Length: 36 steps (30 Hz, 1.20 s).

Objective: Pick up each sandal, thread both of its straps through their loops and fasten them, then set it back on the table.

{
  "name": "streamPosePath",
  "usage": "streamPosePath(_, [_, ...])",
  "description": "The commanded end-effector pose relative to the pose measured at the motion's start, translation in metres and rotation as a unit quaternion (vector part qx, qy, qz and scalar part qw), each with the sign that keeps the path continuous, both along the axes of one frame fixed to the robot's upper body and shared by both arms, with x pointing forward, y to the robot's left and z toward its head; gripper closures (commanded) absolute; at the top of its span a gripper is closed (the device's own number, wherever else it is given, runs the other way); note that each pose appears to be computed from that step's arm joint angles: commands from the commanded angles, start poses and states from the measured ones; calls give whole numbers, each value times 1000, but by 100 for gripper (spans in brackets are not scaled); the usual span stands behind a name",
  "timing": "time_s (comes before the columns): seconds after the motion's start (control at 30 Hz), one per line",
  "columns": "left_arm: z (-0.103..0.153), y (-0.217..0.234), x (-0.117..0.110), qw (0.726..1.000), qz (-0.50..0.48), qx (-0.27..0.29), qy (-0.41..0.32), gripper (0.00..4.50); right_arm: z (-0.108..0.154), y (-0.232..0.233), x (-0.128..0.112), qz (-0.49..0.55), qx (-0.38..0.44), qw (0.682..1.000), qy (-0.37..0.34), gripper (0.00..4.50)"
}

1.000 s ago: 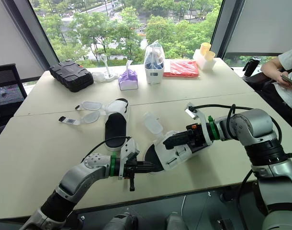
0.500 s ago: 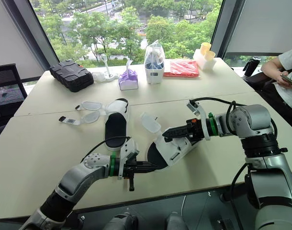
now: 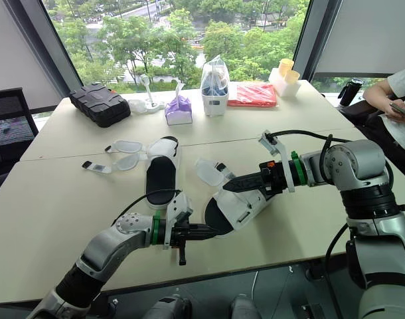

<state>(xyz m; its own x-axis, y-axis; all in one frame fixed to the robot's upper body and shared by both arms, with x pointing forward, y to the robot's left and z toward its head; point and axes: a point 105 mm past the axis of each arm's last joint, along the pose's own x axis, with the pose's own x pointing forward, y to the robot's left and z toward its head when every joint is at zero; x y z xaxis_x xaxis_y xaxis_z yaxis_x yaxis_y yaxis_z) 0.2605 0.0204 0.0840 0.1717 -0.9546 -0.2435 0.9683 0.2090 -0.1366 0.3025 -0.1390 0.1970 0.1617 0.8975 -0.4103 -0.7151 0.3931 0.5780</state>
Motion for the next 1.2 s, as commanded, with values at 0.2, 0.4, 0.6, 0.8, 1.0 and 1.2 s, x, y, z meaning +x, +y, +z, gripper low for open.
streamPosePath(0.2, [2, 2, 1, 1000, 6, -2, -8, 450, 9, -16, 34, -65, -40, 991, -111, 5])
streamPosePath(0.4, [2, 3, 1, 1000, 6, 0, -9, 450, 0, -37, 42, -62, -94, 984, -140, 5])
streamPosePath(0.6, [3, 6, 3, 1000, 9, 5, -16, 450, -5, -61, 59, -79, -124, 960, -238, 5])
streamPosePath(0.8, [3, 7, 5, 1000, 12, 6, -20, 450, -22, -75, 59, -73, -154, 950, -261, 5])
streamPosePath(1.0, [10, 11, 13, 999, 26, -2, -47, 450, -40, -76, 52, -38, -197, 929, -310, 5])
streamPosePath(1.2, [23, 12, 33, 995, 60, -16, -75, 450, -46, -57, 37, 5, -194, 923, -333, 5])
